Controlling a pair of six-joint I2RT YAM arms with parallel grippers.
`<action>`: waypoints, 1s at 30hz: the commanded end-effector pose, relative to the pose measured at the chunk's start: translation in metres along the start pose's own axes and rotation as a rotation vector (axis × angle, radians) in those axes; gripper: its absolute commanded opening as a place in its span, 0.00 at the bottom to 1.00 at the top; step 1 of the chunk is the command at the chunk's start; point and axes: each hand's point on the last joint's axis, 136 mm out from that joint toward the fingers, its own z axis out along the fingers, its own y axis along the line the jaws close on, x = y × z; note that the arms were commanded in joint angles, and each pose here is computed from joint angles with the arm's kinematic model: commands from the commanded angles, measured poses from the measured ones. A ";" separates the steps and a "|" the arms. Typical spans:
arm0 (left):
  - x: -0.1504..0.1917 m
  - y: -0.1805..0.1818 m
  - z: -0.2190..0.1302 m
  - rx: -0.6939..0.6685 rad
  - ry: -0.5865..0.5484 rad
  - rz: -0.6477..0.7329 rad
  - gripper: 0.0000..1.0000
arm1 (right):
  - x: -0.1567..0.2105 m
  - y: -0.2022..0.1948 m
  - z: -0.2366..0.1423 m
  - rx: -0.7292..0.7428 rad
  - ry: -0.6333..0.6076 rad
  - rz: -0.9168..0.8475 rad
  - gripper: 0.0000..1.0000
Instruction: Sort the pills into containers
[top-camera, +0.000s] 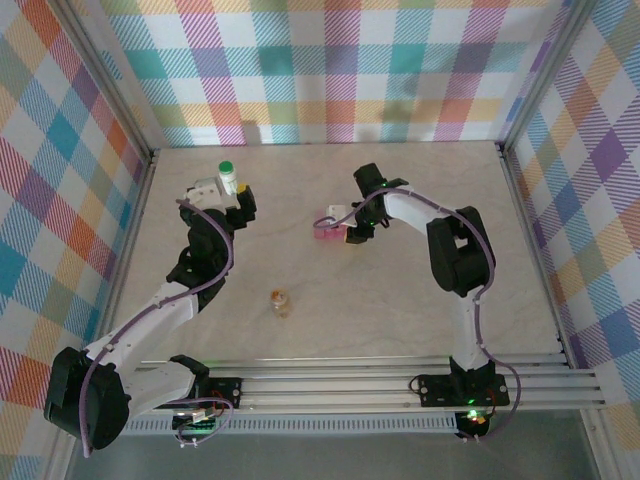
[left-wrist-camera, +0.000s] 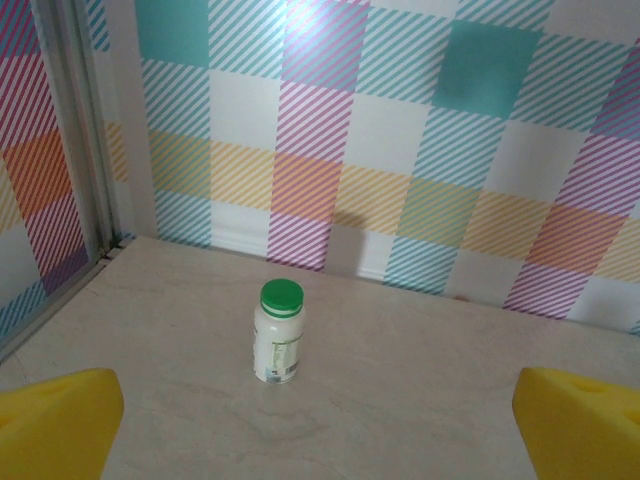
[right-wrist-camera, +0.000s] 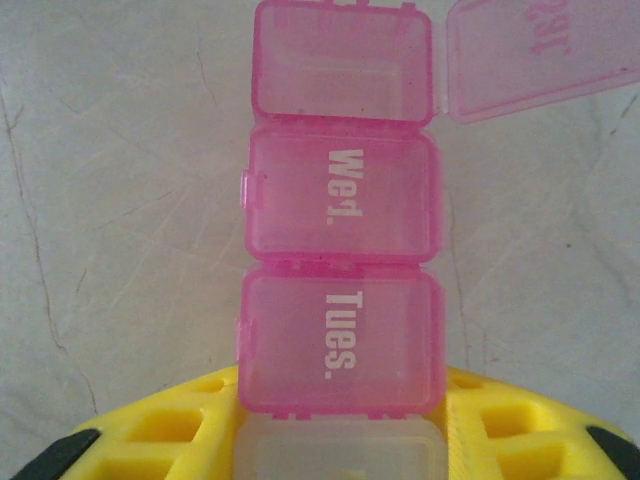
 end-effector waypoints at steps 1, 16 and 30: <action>-0.008 0.004 -0.001 0.001 -0.024 -0.049 1.00 | -0.005 -0.006 0.000 -0.001 -0.031 0.002 0.26; -0.028 0.002 -0.008 0.029 -0.049 -0.097 1.00 | -0.024 -0.022 -0.067 0.142 -0.020 -0.034 0.64; -0.019 0.065 -0.061 -0.196 0.119 -0.235 1.00 | -0.123 0.036 -0.171 0.175 -0.390 0.536 0.67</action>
